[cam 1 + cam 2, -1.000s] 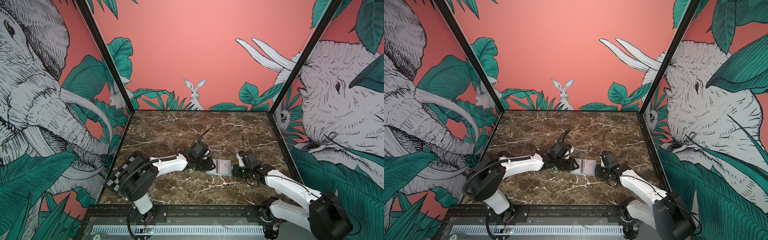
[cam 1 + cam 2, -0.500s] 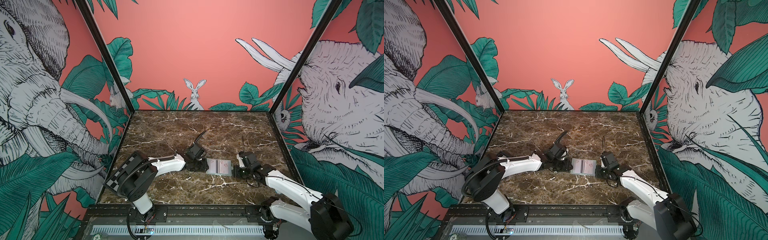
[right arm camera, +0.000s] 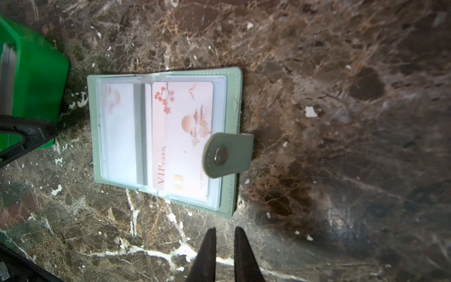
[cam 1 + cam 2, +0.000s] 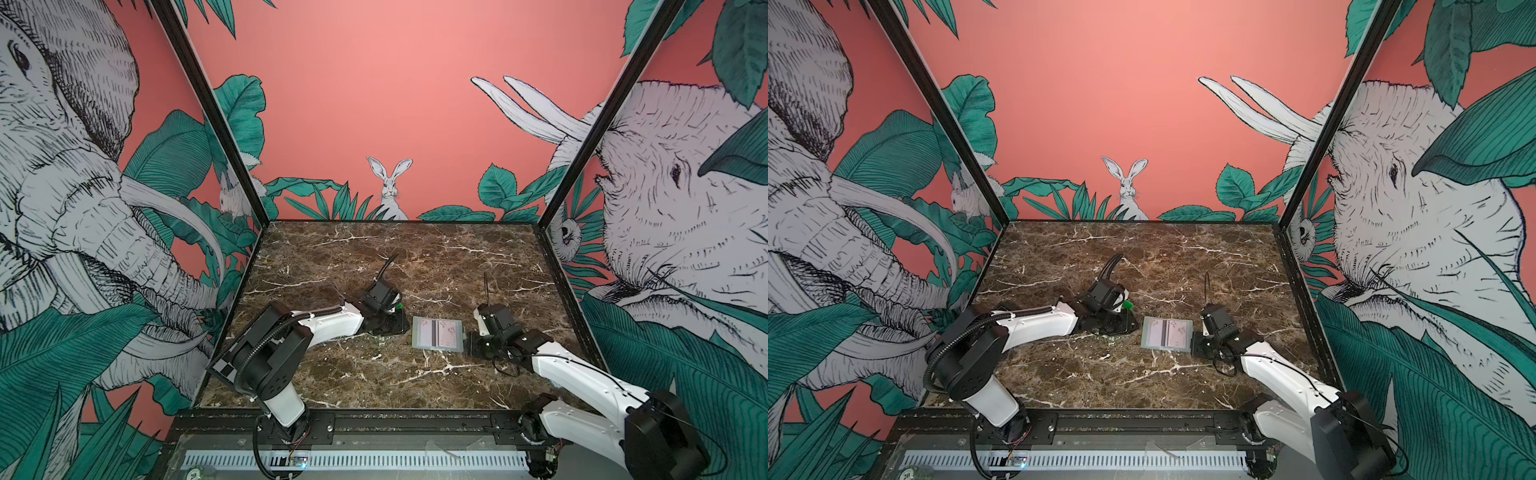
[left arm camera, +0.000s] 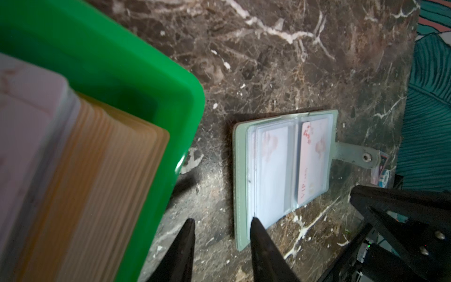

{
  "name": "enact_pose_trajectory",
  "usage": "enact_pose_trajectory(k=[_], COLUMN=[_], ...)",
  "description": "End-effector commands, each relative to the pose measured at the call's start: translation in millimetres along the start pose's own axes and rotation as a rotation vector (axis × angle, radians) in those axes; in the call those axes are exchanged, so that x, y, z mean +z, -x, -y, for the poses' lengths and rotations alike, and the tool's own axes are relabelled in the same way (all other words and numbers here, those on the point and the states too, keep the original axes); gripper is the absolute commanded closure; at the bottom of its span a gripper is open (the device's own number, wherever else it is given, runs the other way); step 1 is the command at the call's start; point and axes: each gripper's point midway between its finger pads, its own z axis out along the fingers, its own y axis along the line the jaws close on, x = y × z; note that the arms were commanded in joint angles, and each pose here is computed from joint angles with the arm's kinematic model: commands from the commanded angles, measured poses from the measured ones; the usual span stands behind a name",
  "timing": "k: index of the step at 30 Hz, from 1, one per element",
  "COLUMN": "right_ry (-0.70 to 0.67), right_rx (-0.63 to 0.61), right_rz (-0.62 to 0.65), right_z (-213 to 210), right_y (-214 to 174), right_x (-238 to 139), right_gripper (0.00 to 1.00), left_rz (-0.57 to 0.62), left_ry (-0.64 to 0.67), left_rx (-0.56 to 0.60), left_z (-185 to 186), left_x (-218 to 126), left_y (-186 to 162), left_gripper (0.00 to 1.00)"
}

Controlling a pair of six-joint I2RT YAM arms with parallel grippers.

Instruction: Put the credit cards into the card holder

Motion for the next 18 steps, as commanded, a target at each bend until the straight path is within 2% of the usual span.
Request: enact_pose_trajectory(k=[1, 10, 15, 18], right_ry=[-0.002, -0.002, -0.012, -0.028], right_rx=[-0.004, -0.013, -0.001, -0.002], right_rz=[0.033, 0.021, 0.001, -0.031], right_z=[-4.6, -5.1, -3.9, -3.2], right_y=[9.8, 9.9, 9.1, 7.2], right_x=[-5.3, -0.9, 5.6, 8.0], right_gripper=[0.83, 0.82, 0.81, 0.8], left_rz=[-0.013, -0.015, -0.029, -0.036], left_ry=[-0.045, -0.145, -0.186, -0.19], left_rx=[-0.009, -0.068, -0.076, -0.083], left_z=[3.7, 11.0, 19.5, 20.5], left_x=[-3.0, 4.5, 13.5, 17.9], left_y=[-8.3, -19.5, -20.3, -20.4], left_gripper=[0.6, 0.56, 0.48, 0.47])
